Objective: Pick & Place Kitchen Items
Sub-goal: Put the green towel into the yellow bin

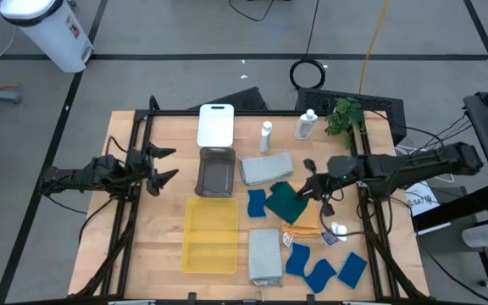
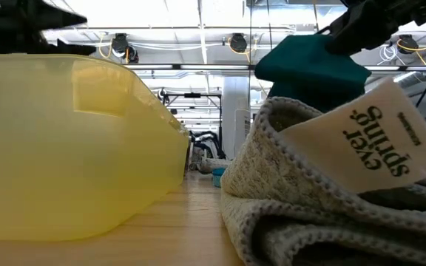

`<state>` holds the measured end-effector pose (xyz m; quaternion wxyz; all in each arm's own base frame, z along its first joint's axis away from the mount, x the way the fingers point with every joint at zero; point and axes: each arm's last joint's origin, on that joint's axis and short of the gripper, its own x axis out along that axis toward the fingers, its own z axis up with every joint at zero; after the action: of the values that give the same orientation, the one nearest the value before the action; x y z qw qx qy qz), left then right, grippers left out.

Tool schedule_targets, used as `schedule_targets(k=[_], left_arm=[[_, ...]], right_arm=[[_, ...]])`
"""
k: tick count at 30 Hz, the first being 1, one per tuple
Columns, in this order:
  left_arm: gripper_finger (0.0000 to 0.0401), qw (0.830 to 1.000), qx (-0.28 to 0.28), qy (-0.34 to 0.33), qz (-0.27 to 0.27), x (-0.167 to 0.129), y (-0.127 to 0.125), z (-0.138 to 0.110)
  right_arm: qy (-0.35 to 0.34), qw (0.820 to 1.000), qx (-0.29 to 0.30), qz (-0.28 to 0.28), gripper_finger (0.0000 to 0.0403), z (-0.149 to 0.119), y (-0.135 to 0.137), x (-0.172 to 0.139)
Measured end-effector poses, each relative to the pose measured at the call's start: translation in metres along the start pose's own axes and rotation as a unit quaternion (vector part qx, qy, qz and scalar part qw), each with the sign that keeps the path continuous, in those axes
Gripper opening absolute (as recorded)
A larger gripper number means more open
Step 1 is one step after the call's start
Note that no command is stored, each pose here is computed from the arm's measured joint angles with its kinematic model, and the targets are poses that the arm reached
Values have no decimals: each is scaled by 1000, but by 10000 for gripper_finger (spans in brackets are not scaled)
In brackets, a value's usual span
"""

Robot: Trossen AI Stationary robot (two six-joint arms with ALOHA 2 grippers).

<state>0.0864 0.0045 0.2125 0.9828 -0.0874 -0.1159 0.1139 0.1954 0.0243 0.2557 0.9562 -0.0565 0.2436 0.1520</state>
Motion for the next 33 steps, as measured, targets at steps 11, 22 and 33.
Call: schedule_targets(k=[11,22,33], left_arm=[[374,988,-144,-27,36,3,1,4],[374,967,-197,15,163,27,2,-18],[374,969,-224,17,108,56,-1,-23]], right_arm=[[27,999,-11,-16,0,4,6,16],[22,1000,-16,-14,0,5,6,17],[23,999,-26,-14,0,5,6,17]])
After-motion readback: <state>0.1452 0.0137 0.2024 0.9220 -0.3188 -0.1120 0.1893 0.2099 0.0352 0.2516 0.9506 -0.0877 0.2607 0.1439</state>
